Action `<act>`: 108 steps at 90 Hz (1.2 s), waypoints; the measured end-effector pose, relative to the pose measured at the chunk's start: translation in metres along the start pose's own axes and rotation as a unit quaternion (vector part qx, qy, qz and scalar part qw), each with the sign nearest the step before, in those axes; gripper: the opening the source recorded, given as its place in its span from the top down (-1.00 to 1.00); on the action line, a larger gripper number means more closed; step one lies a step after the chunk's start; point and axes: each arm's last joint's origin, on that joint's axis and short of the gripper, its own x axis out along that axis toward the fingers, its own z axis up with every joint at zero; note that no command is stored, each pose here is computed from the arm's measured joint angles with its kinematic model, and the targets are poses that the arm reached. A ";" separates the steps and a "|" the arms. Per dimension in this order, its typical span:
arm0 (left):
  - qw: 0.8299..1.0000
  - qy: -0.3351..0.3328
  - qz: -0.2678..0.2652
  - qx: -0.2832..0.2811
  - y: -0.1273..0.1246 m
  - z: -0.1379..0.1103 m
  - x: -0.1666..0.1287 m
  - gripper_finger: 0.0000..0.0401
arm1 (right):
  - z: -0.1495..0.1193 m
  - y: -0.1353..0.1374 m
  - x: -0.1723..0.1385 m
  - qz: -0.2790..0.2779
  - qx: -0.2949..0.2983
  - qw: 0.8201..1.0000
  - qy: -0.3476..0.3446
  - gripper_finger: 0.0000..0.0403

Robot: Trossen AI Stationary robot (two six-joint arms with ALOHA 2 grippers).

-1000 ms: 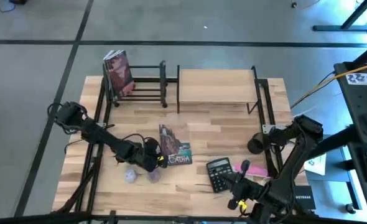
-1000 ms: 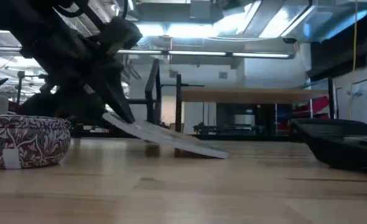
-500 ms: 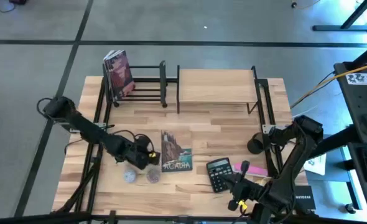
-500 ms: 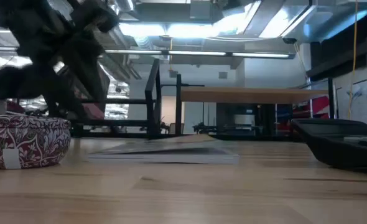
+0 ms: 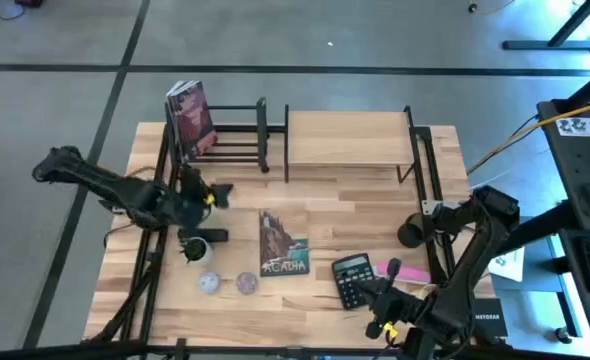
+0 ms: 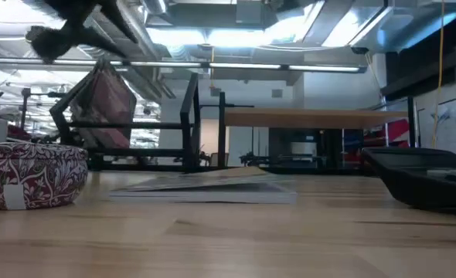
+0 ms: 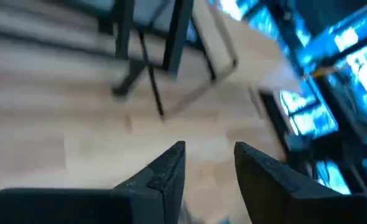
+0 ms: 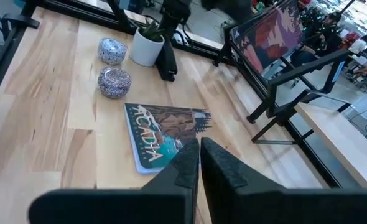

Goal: Stock shelves
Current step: Remove the blue book from the bookshelf

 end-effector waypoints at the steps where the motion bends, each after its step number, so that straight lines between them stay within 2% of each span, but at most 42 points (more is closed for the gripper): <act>1: 1.000 -0.003 0.001 0.002 -0.001 0.003 0.000 0.46 | 0.000 0.000 0.000 -0.001 0.000 1.000 0.000 1.00; 12: 0.999 -0.033 0.027 0.016 -0.011 0.034 -0.001 0.54 | 0.001 -0.001 0.004 -0.007 0.003 1.000 0.001 1.00; 21: 0.996 -0.050 0.059 0.053 -0.021 0.056 -0.001 0.62 | 0.003 -0.003 0.010 -0.013 0.010 1.000 0.003 1.00; 40: 0.977 -0.056 0.150 0.141 -0.037 0.083 0.005 0.78 | 0.005 -0.005 0.017 -0.019 0.020 1.000 0.012 1.00; 54: 0.947 -0.017 0.256 0.191 -0.035 0.087 0.019 0.89 | 0.006 -0.005 0.020 -0.016 0.021 0.999 0.021 1.00; 67: 0.902 0.052 0.370 0.215 -0.026 0.085 0.033 0.96 | 0.005 -0.004 0.020 -0.016 0.021 0.999 0.021 1.00; 77: 0.892 0.099 0.381 0.220 -0.023 0.082 0.048 0.98 | 0.005 -0.004 0.020 -0.015 0.022 0.999 0.020 1.00; 99: 0.881 0.109 0.412 0.204 -0.016 0.091 0.054 0.98 | 0.003 0.001 0.022 -0.010 0.026 0.999 0.024 1.00; 108: 0.874 0.137 0.423 0.195 -0.010 0.096 0.057 0.96 | -0.001 0.007 0.024 -0.008 0.018 0.999 0.032 1.00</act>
